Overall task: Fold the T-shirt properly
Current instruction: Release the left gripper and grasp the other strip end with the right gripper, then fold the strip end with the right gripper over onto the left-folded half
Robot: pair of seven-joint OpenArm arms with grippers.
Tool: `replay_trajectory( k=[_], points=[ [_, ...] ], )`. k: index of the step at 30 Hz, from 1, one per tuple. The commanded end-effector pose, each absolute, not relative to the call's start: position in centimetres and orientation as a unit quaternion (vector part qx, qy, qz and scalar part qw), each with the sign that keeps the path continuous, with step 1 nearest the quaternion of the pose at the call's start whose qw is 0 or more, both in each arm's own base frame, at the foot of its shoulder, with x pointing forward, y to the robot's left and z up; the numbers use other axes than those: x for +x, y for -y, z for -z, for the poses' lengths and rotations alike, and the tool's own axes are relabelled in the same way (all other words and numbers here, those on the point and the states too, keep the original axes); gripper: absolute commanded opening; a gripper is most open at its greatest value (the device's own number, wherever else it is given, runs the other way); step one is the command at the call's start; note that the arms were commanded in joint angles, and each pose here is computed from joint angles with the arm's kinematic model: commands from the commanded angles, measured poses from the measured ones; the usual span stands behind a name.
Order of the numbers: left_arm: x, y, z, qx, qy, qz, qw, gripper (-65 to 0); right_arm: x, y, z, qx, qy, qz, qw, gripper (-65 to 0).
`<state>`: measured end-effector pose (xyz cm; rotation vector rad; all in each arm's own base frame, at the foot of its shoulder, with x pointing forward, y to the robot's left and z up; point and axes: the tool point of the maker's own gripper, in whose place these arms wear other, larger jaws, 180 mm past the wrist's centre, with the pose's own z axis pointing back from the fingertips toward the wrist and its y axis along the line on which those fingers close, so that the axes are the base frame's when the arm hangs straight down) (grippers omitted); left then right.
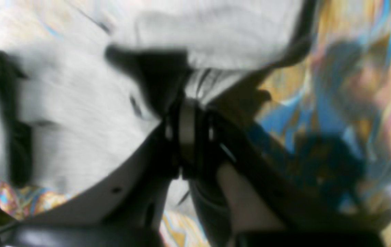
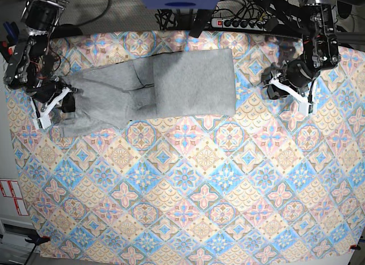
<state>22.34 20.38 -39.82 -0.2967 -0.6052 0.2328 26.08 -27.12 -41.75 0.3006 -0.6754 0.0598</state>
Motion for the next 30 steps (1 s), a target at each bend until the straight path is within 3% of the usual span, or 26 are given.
replay_trajectory(
  k=[1, 14, 25, 30],
  points=[
    [23.1, -20.7, 38.8, -0.144, 0.314, -0.109, 0.932, -49.4, 26.2, 27.2, 40.6, 0.141, 0.345, -0.044, 0.927, -64.8],
    [23.0, -21.0, 38.9, -0.138, 0.312, -0.107, 0.934, -49.5, 26.0, 11.5, 36.3, 0.219, 0.369, -0.263, 0.864, -64.8],
    [22.9, -21.0, 39.0, -0.137, 0.31, -0.107, 0.935, -49.6, 24.8, 2.9, 34.8, 0.281, 0.36, -0.374, 0.807, -64.8],
    [22.3, -21.1, 39.3, -0.136, 0.304, -0.108, 0.937, -49.6, 23.9, -1.3, 32.9, 0.308, 0.367, -0.433, 0.764, -64.8]
  ],
)
